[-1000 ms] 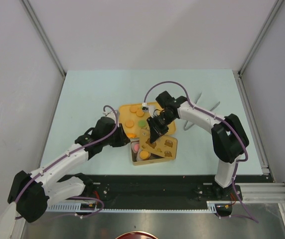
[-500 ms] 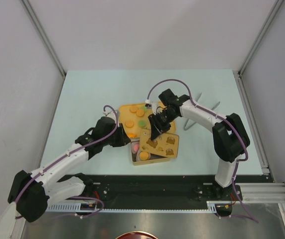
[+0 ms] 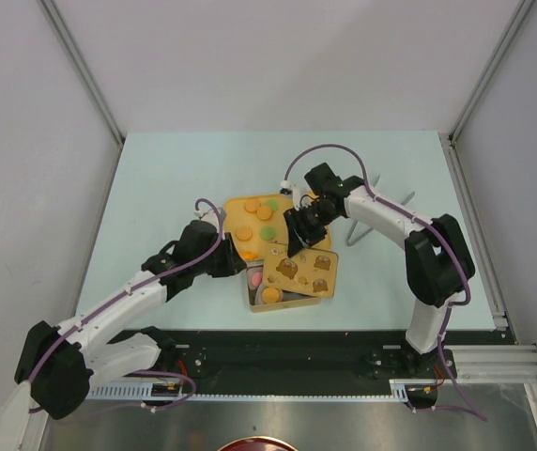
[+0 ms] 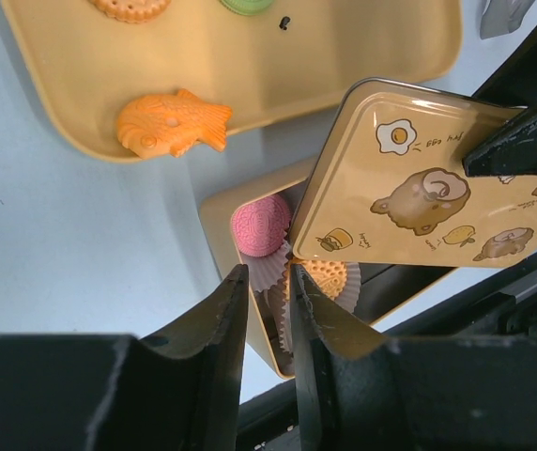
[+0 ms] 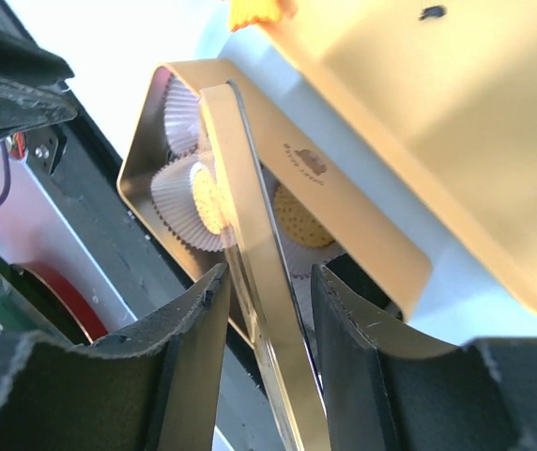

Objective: Pack the cookies

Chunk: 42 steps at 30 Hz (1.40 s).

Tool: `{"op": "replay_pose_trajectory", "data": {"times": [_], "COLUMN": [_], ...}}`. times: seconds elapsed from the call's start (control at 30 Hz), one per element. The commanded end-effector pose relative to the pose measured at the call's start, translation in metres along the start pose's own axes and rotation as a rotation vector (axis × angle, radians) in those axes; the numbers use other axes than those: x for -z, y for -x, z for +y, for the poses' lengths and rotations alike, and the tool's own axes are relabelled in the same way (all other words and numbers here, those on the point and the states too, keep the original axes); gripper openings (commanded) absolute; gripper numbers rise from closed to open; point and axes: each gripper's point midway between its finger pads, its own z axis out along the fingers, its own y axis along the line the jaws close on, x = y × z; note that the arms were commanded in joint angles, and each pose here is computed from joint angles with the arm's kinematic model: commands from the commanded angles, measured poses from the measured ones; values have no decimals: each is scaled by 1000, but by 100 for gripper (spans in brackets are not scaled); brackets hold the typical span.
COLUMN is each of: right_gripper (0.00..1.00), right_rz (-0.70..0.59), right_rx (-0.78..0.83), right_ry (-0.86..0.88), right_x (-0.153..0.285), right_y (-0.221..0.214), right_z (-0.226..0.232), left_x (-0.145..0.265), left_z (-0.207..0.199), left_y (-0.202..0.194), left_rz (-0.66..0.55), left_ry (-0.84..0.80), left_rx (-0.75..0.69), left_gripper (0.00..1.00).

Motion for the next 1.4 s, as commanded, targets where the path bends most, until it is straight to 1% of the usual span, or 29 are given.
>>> {"op": "replay_pose_trajectory", "data": {"times": [0.0,0.5,0.63,0.8,1.27,1.37], "right_gripper": [45,44,44,44,45,44], "right_rz": [-77,-41,-48,-49,-124,-105], "right_rx": [12,-47,-68,-88,-54,-50], "right_ry": [-34,-112,-165,-178,-184,-169], "right_x": [12,-8,-9,-14,2,-1], "right_y": [18,13,15,19,36,33], "right_z": [1,-24,-36,-43,-31,-29], "left_x": [0,-3,-4,-4,-4,-5], "left_z": [-7,-7,-6,-6,-7,-6], "left_y": [6,3,2,2,2,1], "left_rz": [-21,-6,-1,0,1,3], "left_ry": [-23,-20,-16,-15,-15,-14], "left_rx": [3,1,1,1,-1,-1], "left_gripper": [29,30,29,30,30,30]}}
